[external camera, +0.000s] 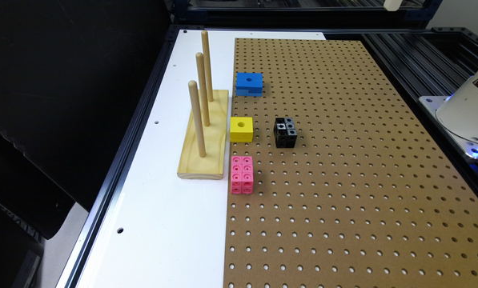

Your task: Pick up blue block.

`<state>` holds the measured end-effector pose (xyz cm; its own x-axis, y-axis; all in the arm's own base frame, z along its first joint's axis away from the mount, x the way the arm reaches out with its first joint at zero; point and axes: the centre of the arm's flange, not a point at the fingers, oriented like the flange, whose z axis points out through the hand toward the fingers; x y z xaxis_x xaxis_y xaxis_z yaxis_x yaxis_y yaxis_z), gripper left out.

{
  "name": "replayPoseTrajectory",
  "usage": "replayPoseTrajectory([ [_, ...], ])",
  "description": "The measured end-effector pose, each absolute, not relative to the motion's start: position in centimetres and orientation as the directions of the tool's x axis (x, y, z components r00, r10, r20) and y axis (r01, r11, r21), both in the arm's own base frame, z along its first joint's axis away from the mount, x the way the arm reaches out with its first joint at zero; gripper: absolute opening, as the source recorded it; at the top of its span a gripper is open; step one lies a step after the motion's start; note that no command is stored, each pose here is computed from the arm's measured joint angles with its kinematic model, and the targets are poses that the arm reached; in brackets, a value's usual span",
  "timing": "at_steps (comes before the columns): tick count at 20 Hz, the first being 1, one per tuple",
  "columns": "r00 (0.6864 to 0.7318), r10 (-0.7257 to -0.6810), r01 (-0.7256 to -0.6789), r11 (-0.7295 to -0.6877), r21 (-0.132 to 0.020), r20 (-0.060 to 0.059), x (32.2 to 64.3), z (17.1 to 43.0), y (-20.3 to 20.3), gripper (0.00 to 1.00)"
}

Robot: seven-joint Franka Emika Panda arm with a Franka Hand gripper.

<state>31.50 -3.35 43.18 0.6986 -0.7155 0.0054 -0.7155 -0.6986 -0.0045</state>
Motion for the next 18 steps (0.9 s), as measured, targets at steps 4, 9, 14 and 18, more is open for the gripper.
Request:
replayPoseTrajectory([
  [4, 0.6990, -0.7151, -0.7151, -0.6990, -0.004, 0.005, 31.5, 43.2, -3.3, 1.00],
  [9, 0.6992, -0.7149, -0.7149, -0.6992, -0.004, 0.006, 31.5, 43.2, -3.3, 1.00],
  [14, 0.6957, -0.7183, -0.7183, -0.6957, -0.003, 0.007, 31.5, 43.2, -3.7, 1.00],
  [18, 0.6943, -0.7197, -0.7197, -0.6943, -0.005, 0.009, 31.4, 43.2, -4.6, 1.00],
])
